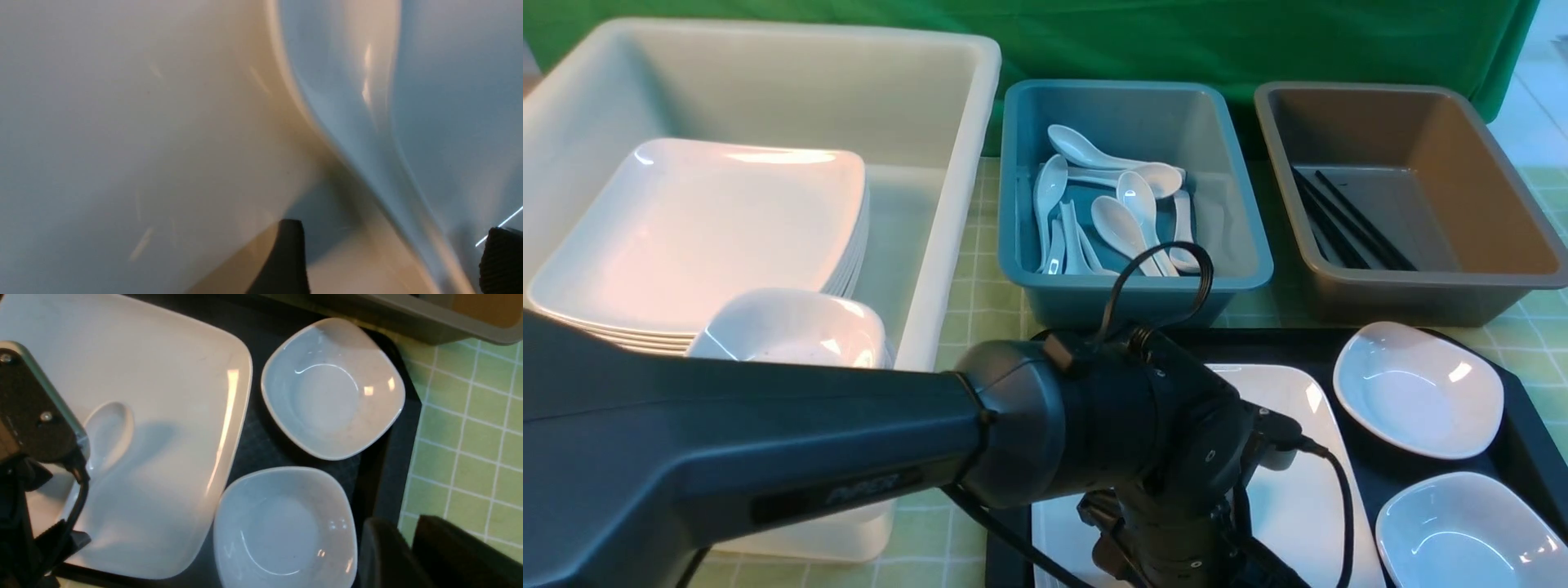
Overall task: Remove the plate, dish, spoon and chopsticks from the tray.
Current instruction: Use the left arm to grab a soup spoon from the plate, then use the left arm to put the soup spoon into the small storage box in the middle, then use the right arm to grab a small plate from the dinner plate, then use the right arm to put the small plate into the large storage box on the left, then use the right arm to grab a small plate from the dinner plate, then use the right arm to put the small plate into the large storage box on the left, then use the right arm to grab a plate from the dinner plate
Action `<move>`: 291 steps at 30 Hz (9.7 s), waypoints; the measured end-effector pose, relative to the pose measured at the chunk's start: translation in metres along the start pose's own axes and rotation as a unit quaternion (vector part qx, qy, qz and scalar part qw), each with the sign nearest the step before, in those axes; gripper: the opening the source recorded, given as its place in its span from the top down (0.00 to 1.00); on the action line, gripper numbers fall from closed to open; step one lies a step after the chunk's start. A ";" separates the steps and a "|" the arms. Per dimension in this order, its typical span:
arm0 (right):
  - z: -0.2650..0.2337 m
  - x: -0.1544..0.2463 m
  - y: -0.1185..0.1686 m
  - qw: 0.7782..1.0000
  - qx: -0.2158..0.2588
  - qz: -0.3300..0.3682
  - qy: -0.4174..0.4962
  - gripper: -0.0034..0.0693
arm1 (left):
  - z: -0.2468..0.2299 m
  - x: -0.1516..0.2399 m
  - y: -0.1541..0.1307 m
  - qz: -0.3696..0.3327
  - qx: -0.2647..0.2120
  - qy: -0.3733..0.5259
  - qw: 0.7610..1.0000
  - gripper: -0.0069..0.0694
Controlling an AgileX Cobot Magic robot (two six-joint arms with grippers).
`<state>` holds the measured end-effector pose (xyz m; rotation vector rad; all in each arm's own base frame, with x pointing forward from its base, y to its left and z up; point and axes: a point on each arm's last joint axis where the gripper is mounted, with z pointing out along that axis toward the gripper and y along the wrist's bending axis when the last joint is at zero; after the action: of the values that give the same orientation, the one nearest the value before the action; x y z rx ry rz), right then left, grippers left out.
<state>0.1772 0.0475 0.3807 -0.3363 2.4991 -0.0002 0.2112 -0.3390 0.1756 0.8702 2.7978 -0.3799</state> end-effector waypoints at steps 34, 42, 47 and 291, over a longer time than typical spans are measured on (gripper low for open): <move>-0.004 -0.049 0.014 0.959 -0.052 -0.091 -0.264 0.87 | -0.153 -0.163 0.139 -0.089 -0.064 -0.312 0.944 0.84; 0.039 -0.072 0.023 0.958 -0.078 -0.081 -0.263 0.96 | -0.103 -0.191 0.179 -0.087 -0.078 -0.320 0.940 0.77; 0.051 -0.063 0.027 0.974 -0.099 -0.068 -0.191 0.96 | -0.078 -0.192 0.185 -0.086 -0.082 -0.295 0.948 0.44; 0.171 -0.051 -0.002 0.978 -0.155 0.053 0.129 0.74 | -0.279 0.127 0.177 -0.083 -0.063 -0.335 0.936 0.93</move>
<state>0.3157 0.0714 0.2710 -0.3468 2.7746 0.4188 0.1821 -0.0478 0.3757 0.3701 2.2249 -0.4186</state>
